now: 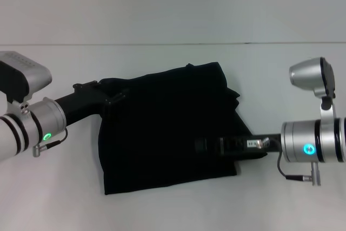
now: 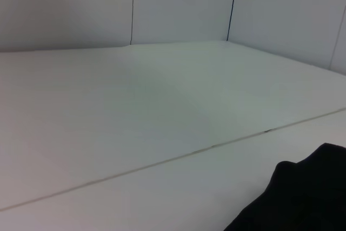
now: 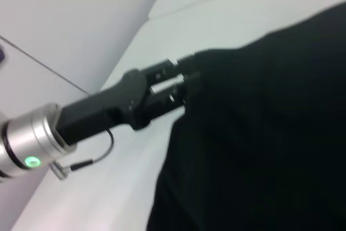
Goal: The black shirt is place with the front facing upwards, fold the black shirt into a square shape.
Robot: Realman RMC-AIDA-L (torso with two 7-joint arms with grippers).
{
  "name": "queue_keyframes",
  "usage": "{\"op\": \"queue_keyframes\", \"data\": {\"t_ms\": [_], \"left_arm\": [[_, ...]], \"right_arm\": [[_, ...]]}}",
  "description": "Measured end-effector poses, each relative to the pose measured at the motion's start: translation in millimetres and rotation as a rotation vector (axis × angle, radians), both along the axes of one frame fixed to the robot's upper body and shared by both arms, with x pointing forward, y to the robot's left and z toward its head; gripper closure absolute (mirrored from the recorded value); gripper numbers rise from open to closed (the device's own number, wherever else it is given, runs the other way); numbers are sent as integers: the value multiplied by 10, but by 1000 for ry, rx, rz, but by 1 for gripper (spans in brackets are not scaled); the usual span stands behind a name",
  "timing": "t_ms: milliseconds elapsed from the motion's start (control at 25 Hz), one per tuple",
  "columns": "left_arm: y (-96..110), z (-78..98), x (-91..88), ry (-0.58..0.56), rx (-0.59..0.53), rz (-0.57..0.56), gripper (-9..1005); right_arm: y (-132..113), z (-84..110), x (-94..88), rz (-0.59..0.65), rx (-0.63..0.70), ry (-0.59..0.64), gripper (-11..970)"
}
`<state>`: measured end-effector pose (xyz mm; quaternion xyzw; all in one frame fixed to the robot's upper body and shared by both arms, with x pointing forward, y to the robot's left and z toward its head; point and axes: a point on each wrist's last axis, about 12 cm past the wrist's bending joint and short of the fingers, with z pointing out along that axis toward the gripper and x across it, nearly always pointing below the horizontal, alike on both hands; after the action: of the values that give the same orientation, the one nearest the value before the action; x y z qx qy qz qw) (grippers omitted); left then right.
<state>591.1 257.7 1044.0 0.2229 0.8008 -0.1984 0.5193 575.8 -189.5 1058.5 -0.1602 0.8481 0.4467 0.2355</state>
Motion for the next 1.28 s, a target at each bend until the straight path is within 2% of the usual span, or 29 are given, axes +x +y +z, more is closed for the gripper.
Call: {"op": "queue_keyframes", "data": {"t_ms": [200, 880, 1080, 1280], "left_arm": [[-20, -21, 33, 7, 23, 16, 471], [-101, -30, 106, -7, 74, 12, 470], [-74, 12, 124, -37, 47, 37, 469], [89, 184, 6, -155, -93, 37, 469]], "right_arm": [[2, -95, -65, 18, -48, 35, 961], [2, -221, -149, 32, -92, 72, 961], [-17, -167, -187, 50, -24, 49, 961], [-170, -5, -222, 53, 137, -67, 961]]}}
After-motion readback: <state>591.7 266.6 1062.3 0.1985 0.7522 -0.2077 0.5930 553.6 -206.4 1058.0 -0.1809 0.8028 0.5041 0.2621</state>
